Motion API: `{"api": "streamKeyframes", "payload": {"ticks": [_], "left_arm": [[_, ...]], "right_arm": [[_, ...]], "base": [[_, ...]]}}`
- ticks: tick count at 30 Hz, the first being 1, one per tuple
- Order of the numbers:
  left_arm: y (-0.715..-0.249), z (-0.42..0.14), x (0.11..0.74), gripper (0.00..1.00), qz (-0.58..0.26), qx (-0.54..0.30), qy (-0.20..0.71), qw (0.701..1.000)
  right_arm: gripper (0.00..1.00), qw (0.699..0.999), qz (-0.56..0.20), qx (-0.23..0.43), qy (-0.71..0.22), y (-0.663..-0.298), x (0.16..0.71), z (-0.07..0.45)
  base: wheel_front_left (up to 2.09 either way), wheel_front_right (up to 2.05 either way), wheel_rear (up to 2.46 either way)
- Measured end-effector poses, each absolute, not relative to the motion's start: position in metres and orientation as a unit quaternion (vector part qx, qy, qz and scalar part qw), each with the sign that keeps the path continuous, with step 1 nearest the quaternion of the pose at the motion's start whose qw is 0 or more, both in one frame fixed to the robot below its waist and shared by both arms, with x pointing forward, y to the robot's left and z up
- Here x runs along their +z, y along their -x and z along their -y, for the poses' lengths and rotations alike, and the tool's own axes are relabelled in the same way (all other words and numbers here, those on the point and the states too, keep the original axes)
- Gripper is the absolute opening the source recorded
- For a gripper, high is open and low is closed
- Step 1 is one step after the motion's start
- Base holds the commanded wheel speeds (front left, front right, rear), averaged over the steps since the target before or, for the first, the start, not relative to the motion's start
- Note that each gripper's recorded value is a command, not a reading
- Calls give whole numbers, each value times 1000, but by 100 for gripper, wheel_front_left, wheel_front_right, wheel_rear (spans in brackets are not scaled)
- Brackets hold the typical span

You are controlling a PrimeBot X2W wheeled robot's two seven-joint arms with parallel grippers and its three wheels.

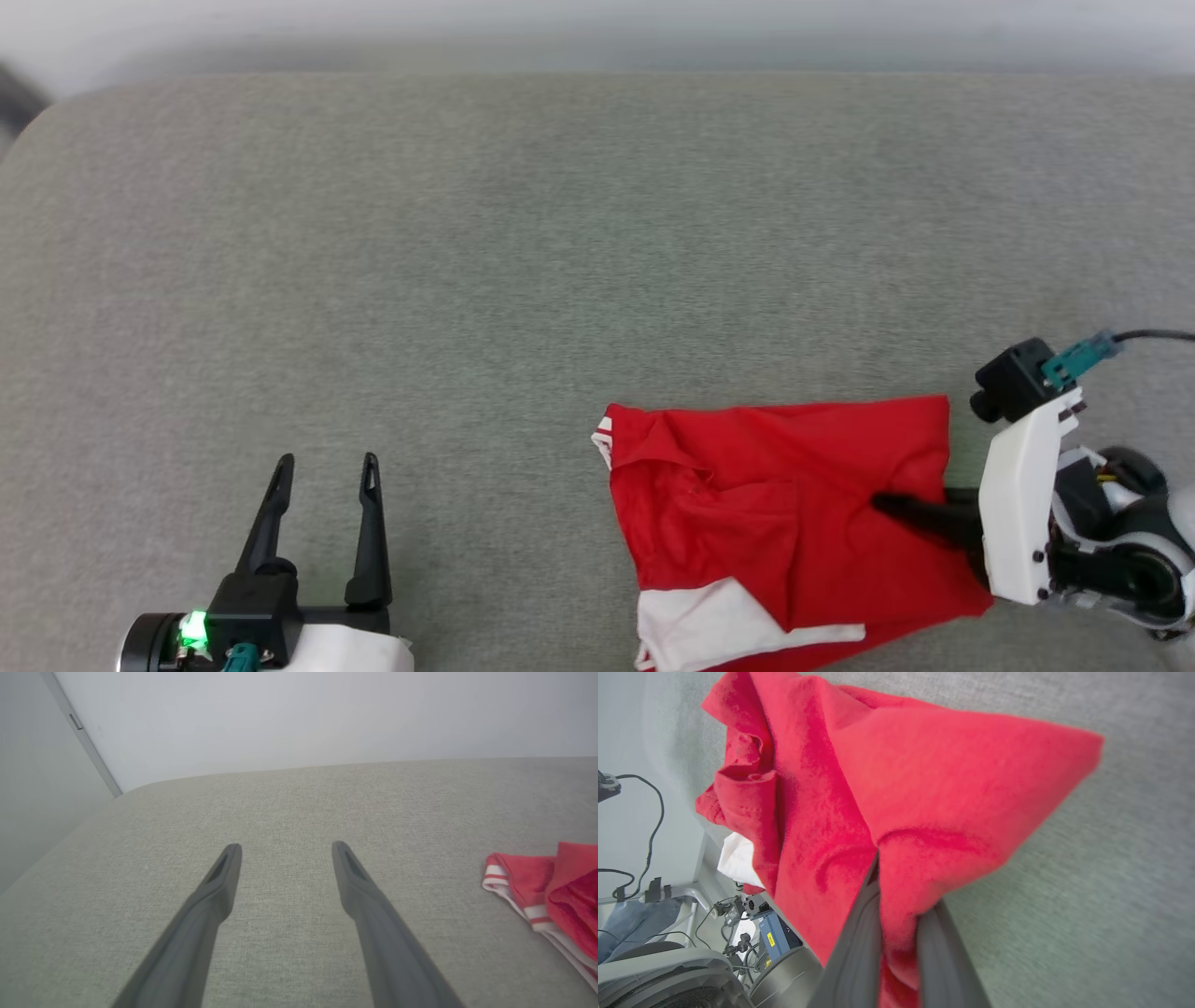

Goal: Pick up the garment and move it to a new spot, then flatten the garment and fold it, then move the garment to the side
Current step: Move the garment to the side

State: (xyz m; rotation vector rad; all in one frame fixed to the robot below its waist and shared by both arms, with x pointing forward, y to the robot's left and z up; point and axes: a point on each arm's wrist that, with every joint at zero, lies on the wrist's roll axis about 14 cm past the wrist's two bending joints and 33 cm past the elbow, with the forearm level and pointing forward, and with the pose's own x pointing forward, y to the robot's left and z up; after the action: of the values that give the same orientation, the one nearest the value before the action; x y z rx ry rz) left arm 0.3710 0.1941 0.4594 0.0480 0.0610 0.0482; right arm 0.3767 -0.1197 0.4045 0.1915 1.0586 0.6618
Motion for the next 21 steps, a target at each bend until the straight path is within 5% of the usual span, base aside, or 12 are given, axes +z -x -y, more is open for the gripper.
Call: {"api": "streamKeyframes", "payload": {"ticks": [13, 21], "left_arm": [[-419, -131, 462, 100, -3, -76, -16, 997], [-453, -101, 441, 100, -7, -129, -15, 992]], "right_arm": [[0, 884, -443, 144, 28, -391, 467, 265], [0, 885, -459, 0, 78, -388, 479, 368]], "base": [[0, 0, 0], [0, 0, 0]]}}
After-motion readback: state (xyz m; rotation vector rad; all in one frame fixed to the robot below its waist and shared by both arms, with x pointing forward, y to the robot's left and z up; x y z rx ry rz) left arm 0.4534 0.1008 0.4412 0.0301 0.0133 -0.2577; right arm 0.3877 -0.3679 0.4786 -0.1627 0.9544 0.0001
